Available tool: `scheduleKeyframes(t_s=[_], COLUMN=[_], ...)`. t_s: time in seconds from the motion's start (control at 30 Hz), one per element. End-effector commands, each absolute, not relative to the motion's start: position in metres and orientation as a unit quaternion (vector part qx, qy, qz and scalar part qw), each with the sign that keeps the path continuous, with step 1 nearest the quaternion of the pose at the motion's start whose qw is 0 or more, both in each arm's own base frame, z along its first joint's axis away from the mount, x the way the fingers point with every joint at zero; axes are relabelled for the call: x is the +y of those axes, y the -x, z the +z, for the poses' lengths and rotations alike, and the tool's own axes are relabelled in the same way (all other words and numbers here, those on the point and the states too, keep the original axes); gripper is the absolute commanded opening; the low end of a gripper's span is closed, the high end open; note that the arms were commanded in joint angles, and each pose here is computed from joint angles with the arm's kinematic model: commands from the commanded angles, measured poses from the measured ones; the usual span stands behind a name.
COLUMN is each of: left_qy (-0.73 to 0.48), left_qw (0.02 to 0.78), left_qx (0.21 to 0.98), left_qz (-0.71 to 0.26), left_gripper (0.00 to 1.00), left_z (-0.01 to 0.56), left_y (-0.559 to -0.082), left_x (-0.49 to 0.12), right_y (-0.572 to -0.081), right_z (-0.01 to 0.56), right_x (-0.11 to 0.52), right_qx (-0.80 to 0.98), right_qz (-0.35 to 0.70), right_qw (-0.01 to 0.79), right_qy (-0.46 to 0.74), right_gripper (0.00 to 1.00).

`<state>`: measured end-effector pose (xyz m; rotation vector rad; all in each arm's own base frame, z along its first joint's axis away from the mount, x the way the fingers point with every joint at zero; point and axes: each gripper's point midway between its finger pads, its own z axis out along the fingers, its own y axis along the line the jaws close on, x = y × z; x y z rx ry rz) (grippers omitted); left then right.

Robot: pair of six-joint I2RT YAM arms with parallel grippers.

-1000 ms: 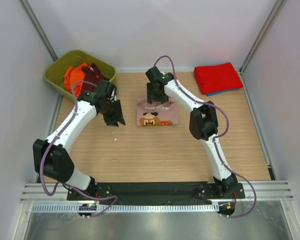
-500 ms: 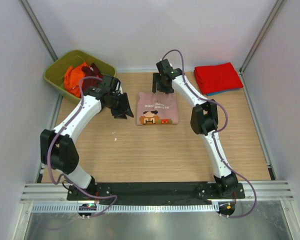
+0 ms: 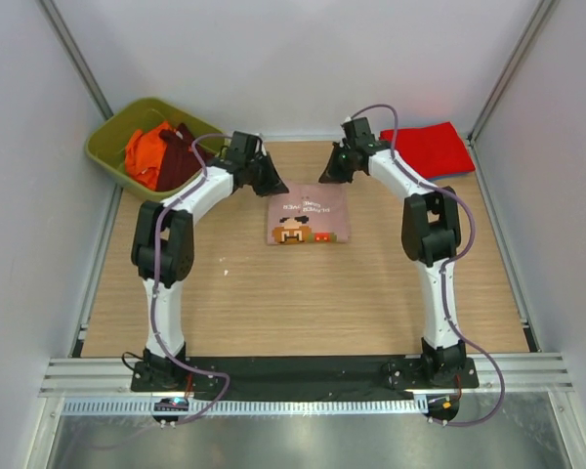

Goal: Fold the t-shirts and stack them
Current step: Fold the tshirt

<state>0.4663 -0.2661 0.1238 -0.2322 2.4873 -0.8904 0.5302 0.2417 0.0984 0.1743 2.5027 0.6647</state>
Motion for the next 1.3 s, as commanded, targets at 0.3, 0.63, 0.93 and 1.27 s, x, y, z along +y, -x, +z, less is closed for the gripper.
scheduleKeyframes(t_s=[0.3,0.63,0.93,1.27], left_qy=[0.102,0.117,0.081,0.066], left_qw=[0.333,0.330,0.358,0.339], left_qx=[0.886,0.901,0.901,0.910], left_qz=[-0.307,-0.258,-0.229,-0.231], left_gripper=[0.00,0.01,0.03,0.05], left_z=[0.065,0.023,0.086,0.122], left_y=[-0.551,-0.561,-0.583,-0.570], left_x=[-0.275,-0.246,-0.241,-0.246], right_y=[-0.565,-0.576,-0.595,-0.584], right_z=[0.054,0.002,0.042,0.115], right_x=[0.212,0.167,0.160,0.140], right_qx=[0.866,0.859,0.876,0.903], right_qz=[0.375,0.377,0.345,0.269], right_qw=[0.303,0.292,0.295,0.315], right_qy=[-0.133,-0.188,-0.161,-0.115], right_gripper=[0.01,0.02,0.11,0.32])
